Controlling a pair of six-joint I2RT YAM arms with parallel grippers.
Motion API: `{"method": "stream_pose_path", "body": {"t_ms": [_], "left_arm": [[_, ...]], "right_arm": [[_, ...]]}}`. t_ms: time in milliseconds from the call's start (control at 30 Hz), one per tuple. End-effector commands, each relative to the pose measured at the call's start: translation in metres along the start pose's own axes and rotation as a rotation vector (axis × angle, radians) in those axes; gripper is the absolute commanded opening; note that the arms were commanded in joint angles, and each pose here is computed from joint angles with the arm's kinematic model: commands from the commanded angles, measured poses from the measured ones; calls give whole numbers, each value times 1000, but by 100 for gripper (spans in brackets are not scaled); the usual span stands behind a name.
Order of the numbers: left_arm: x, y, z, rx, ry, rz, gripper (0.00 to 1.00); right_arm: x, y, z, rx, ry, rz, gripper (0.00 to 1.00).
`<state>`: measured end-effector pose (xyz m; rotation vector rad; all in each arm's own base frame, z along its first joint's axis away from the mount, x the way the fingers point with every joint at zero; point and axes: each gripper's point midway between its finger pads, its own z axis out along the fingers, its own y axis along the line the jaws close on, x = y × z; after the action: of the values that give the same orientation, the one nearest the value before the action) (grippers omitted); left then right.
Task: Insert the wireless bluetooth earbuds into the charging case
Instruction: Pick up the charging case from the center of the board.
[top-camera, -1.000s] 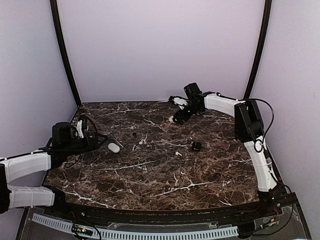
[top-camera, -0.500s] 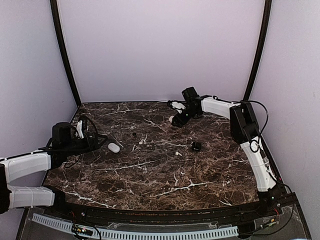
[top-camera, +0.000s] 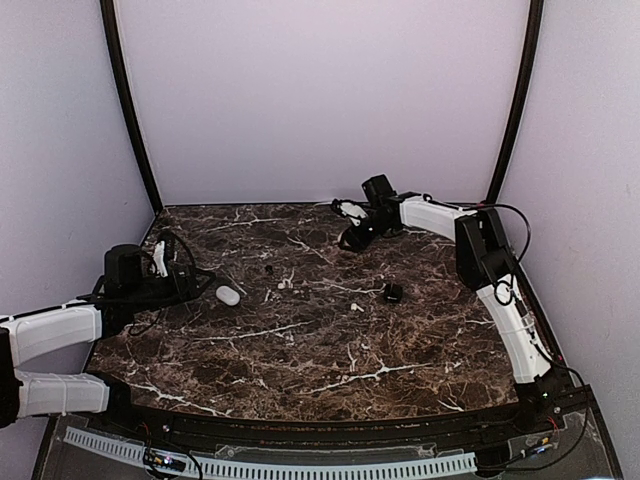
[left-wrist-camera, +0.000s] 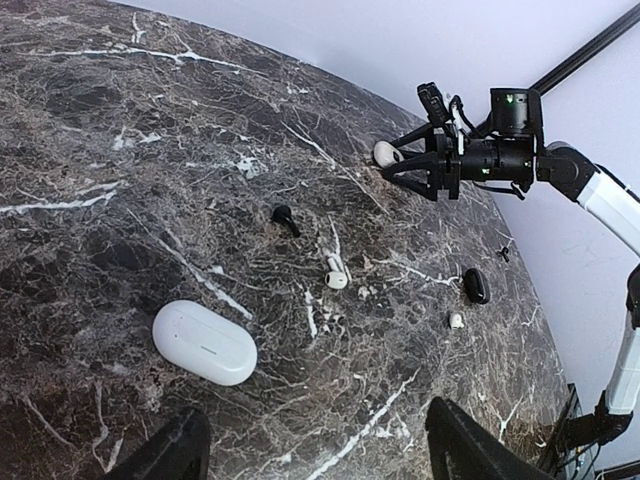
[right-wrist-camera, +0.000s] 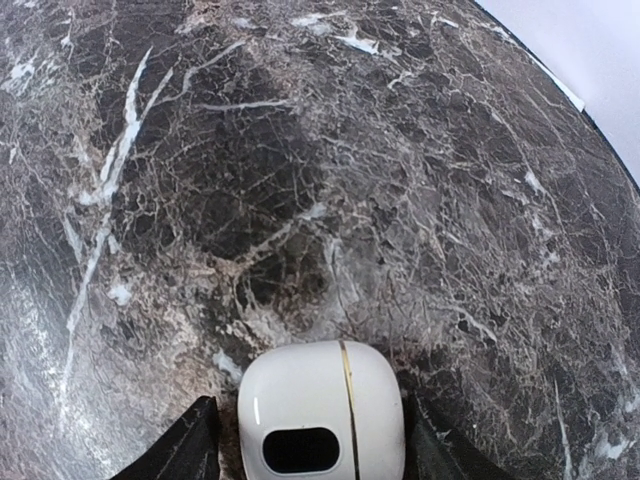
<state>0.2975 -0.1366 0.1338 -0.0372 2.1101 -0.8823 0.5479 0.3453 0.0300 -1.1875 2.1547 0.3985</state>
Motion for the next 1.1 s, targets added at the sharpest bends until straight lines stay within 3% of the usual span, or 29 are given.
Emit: {"method": "stream_pose_path", "body": {"t_ms": [0, 267, 933, 1067], "left_arm": [[-9, -12, -5, 38, -12, -7, 77], [-12, -13, -9, 29, -20, 8, 77], [-4, -16, -14, 57, -15, 1, 77], [-1, -17, -12, 69, -2, -14, 82]], "right_arm": [[5, -1, 16, -5, -8, 12, 58], [-5, 1, 1, -5, -36, 21, 40], [-36, 29, -95, 46, -147, 32, 30], [-35, 47, -117, 59, -161, 26, 29]]}}
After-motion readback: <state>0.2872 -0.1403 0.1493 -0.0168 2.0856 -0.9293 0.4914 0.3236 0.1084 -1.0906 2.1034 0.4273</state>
